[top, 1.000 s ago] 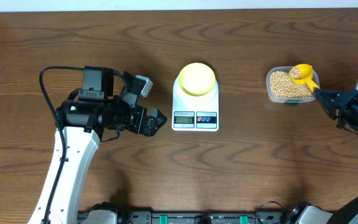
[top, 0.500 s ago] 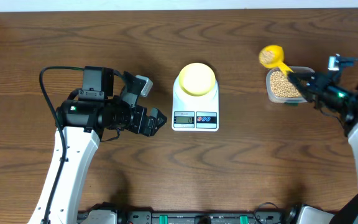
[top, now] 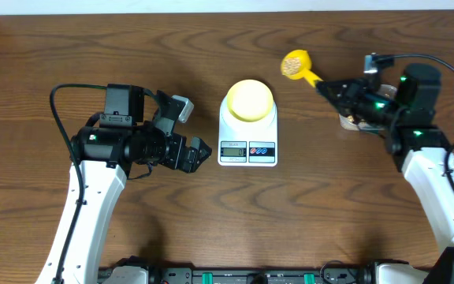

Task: Scoop item into bowl and weigh 50g on scale
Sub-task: 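Carry the filled scoop with the right gripper over the yellow bowl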

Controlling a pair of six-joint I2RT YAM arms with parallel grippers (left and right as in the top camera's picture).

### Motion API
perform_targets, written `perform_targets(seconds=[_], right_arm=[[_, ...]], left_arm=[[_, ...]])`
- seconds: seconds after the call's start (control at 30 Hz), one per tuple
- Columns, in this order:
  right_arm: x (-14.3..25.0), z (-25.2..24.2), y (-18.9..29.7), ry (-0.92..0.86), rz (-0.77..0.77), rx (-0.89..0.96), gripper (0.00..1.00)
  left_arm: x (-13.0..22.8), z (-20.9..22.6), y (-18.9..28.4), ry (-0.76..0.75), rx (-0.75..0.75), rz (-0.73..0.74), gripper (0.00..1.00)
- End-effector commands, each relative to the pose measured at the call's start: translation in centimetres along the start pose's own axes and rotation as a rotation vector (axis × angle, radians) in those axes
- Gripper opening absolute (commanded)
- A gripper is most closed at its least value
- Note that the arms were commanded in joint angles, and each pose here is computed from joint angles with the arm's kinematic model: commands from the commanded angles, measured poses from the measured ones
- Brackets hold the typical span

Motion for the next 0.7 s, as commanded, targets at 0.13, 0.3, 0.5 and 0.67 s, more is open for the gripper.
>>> perform_targets(seconds=[0.13,0.3,0.5,0.67], right_arm=[[1.0,-0.4,-3.9,0.057,0.003,0.035,0.04],[2.1,-1.7,-6.5,0.084,0.075,0.014,0.01],[2.9,-0.4,-7.4,0.329,0.104,-0.063,0.01],[3.0,-0.6,-7.4,0.426,0.106,-0.06,0.01]], left_arm=[[0.3,0.4,-0.2,0.005,-0.011,0.012,0.98],[0.3,0.4,-0.2,0.005,-0.011,0.012,0.98],[0.3,0.4,-0.2,0.005,-0.011,0.012,0.98],[0.3,0.4,-0.2,0.004,-0.011,0.012,0.98]])
Point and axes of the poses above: each gripper's point midway between its finger pads, its own y axis back along the fingers, its own z axis along the line the jaws close on, x = y × z, the point moved 2 cm from there along y, back along the fingers, and after that the axes turned 5 degrees about -y, right-handed, at the moved point
